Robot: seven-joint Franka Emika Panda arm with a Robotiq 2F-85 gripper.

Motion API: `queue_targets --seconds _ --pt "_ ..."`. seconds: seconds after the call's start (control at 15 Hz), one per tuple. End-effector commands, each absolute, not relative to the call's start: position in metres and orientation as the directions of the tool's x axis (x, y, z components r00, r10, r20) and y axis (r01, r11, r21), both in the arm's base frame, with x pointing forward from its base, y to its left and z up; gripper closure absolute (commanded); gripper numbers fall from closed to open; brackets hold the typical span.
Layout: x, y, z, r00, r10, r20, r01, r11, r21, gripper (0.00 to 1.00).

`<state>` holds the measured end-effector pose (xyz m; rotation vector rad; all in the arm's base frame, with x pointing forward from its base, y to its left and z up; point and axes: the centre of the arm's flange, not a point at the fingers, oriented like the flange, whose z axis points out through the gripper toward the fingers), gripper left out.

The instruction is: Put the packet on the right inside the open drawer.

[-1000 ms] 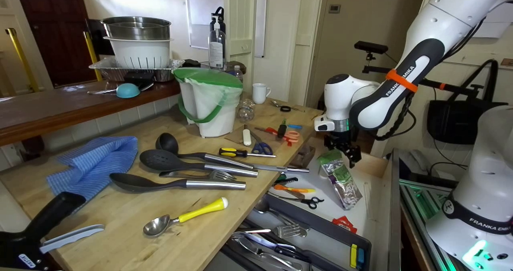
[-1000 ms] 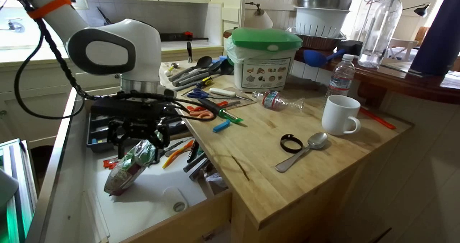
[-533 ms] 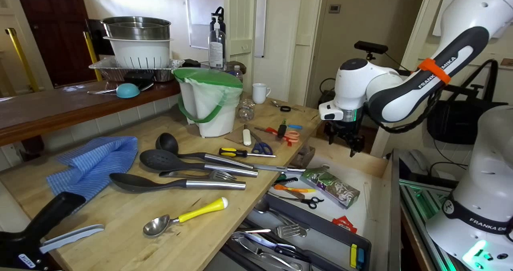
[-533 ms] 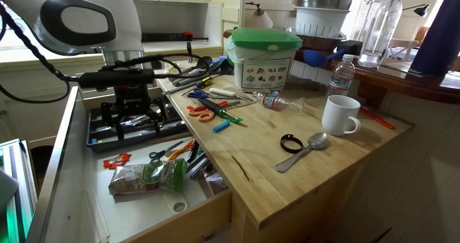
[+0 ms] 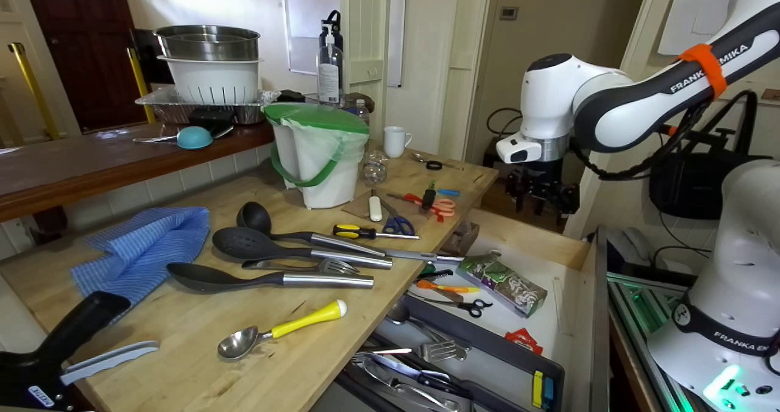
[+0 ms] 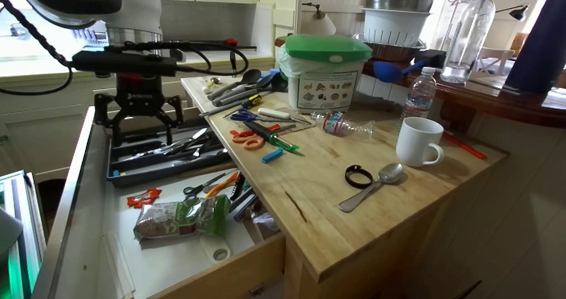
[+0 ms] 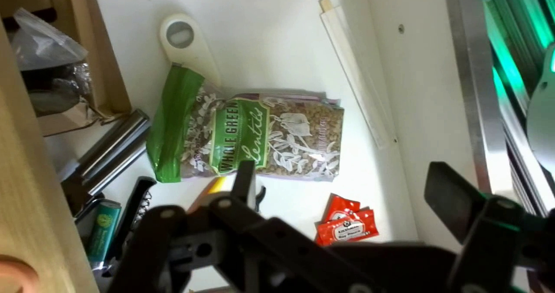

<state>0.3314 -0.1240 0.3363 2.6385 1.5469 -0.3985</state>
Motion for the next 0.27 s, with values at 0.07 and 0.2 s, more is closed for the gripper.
queue_targets --seconds 0.07,0.2 --pt "0.326 -0.122 0.346 0.458 0.855 -0.244 0.865 -0.492 -0.102 0.00" --pt "0.323 -0.121 0.352 0.455 0.857 -0.241 0.866 -0.489 -0.104 0.00"
